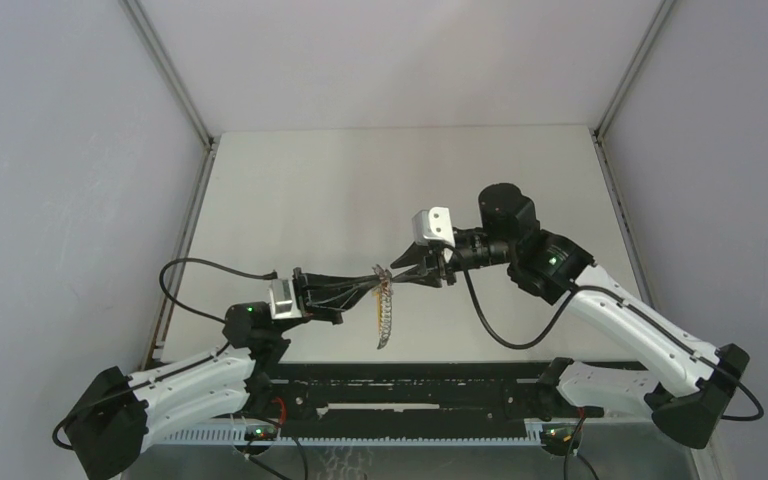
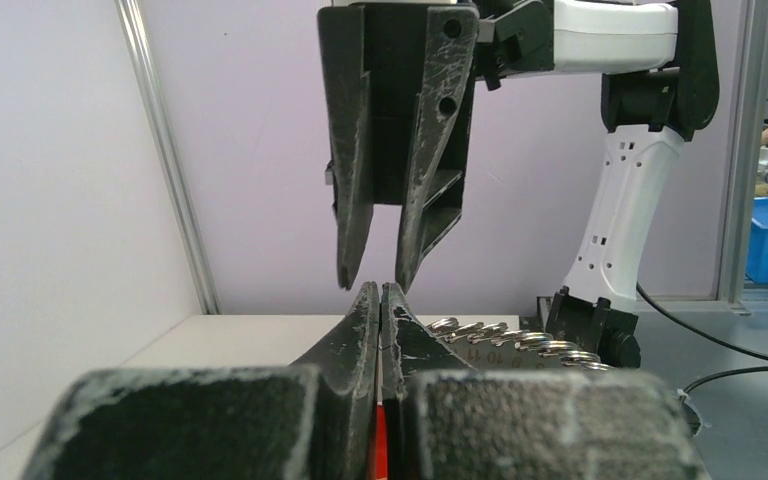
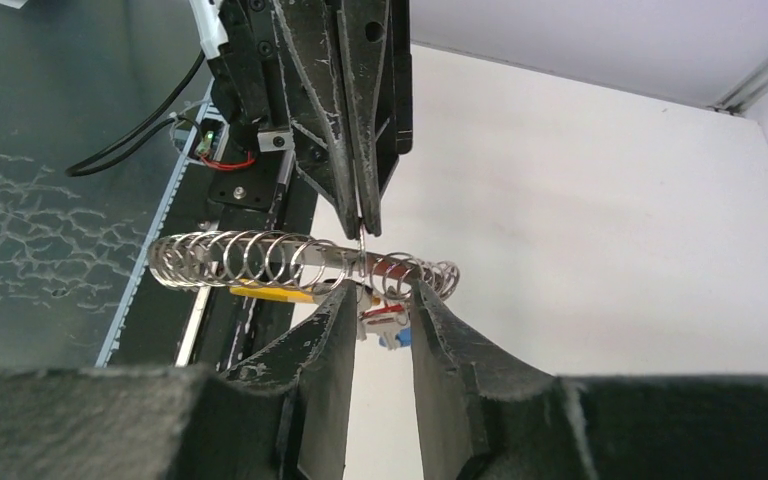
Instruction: Put the keys on the keyring
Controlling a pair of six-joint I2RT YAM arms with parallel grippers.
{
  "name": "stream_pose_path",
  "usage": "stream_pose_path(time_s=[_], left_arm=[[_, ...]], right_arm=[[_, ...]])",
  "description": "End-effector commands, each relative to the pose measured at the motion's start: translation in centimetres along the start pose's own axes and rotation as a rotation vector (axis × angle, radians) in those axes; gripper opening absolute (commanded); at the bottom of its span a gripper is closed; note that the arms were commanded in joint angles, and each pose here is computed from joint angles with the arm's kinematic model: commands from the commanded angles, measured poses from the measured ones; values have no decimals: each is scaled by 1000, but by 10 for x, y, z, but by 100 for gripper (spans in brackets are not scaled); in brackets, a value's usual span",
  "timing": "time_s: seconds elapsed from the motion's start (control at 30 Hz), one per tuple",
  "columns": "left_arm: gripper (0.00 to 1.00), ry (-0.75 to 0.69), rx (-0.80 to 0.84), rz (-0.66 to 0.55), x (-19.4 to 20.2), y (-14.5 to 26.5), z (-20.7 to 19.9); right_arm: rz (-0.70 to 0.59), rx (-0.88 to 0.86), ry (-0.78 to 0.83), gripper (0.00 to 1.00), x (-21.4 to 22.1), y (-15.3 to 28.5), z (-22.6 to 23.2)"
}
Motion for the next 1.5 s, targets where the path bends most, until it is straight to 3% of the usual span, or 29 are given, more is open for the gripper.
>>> stream_pose_path(time_s=[0.0, 0.47, 1.07, 1.23, 1.37, 1.47], left_arm=[[0, -27, 35, -70, -17, 1, -8], [0, -28, 28, -68, -16, 1, -7], [0, -30, 8, -64, -13, 3, -4], [0, -28, 2, -67, -13, 3, -3], [0, -26, 2, -68, -13, 3, -4], [0, -24, -6, -58, -11, 6, -3]], right_arm=[[-62, -36, 56, 26, -8, -11, -4], [-68, -149, 20, 23, 1, -22, 9], [-57, -174, -38, 24, 2, -24, 18], [-55, -142, -44, 18, 0, -28, 13], [-38, -99, -51, 2, 1, -29, 7], [-13, -64, -58, 0, 5, -24, 4]])
Point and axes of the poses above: each gripper's point midway between its finger pads, its own y axis back along the fingers, its own z axis along the line the jaws close on, x = y × z, the point moved 3 cm from there along y, back along the fingers, and after that the axes turned 6 degrees about y, right-handed, at the moved point
